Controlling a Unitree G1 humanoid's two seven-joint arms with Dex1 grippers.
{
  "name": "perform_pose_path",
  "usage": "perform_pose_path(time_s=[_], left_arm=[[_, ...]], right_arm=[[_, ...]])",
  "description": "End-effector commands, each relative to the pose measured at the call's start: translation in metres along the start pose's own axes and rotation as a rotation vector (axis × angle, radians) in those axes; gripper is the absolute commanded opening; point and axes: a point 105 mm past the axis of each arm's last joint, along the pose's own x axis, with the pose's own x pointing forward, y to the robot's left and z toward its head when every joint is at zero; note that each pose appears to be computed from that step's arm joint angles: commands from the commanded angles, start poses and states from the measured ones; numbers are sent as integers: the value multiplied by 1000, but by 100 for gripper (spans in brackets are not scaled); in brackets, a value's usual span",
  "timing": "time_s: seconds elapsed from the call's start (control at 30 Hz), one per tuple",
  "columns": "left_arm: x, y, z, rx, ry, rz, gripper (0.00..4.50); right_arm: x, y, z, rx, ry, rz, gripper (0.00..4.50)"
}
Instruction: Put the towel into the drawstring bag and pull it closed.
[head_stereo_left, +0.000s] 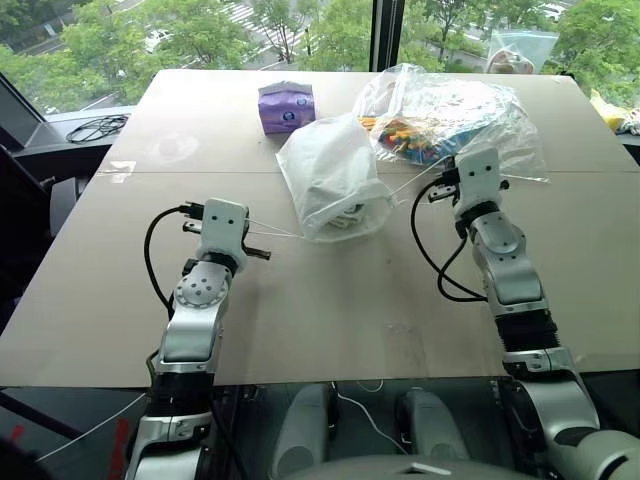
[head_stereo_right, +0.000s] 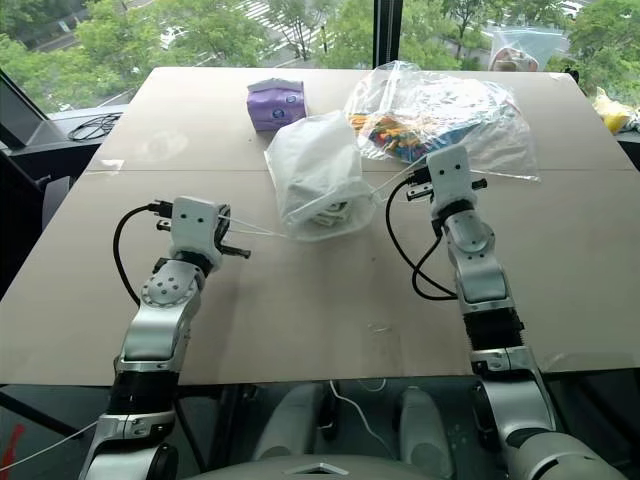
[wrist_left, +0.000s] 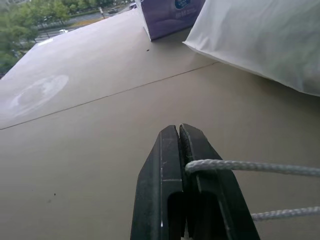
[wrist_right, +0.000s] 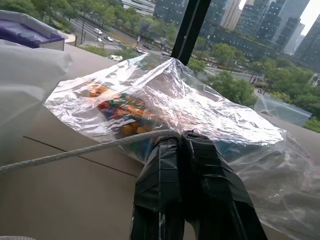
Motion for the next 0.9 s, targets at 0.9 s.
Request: perform_pose_path(time_s=[0.9], left_arm=[[21, 205, 33, -224, -88, 613, 2]], right_arm=[[-44, -229, -36, 399, 109, -838, 0]])
